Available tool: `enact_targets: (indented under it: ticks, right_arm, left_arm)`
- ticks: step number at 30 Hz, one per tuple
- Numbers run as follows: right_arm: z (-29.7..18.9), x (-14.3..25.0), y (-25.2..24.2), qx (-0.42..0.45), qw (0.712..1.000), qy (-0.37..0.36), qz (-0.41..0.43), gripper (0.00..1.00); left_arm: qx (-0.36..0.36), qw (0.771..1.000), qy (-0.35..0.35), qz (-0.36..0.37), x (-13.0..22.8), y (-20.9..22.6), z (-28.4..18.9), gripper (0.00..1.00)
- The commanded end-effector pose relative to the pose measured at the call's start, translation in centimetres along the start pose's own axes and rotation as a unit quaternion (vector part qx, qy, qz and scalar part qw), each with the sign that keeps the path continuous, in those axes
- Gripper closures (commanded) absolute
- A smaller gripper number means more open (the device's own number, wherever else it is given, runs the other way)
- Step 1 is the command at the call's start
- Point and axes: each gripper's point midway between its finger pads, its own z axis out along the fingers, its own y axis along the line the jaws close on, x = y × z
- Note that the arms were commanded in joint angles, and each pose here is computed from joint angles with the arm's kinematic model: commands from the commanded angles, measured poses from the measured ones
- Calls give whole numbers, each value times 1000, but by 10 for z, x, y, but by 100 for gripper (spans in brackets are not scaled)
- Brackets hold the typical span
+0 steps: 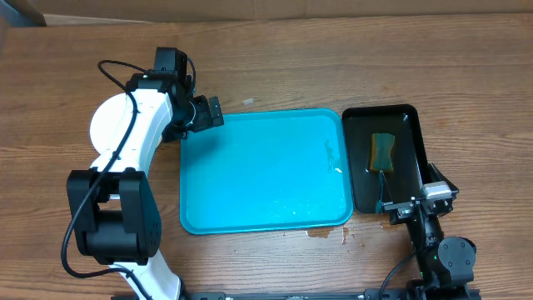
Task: Clean dirty plates on tray and stack at the side
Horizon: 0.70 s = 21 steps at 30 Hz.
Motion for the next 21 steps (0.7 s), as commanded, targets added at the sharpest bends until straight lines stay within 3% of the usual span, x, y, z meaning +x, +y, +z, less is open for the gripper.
enact_targets:
  ticks: [1, 14, 21]
  right_arm:
    - [0, 1, 0, 0, 1000, -3, -3, 0]
    - [0, 1, 0, 0, 1000, -3, -4, 0]
    - [0, 1, 0, 0, 1000, -3, -4, 0]
  left_arm:
    - [7, 1000, -5, 9, -3, -6, -2, 0]
    - [4, 1000, -6, 10, -3, -6, -3, 0]
    - [41, 994, -91, 46, -6, -38, -74, 0]
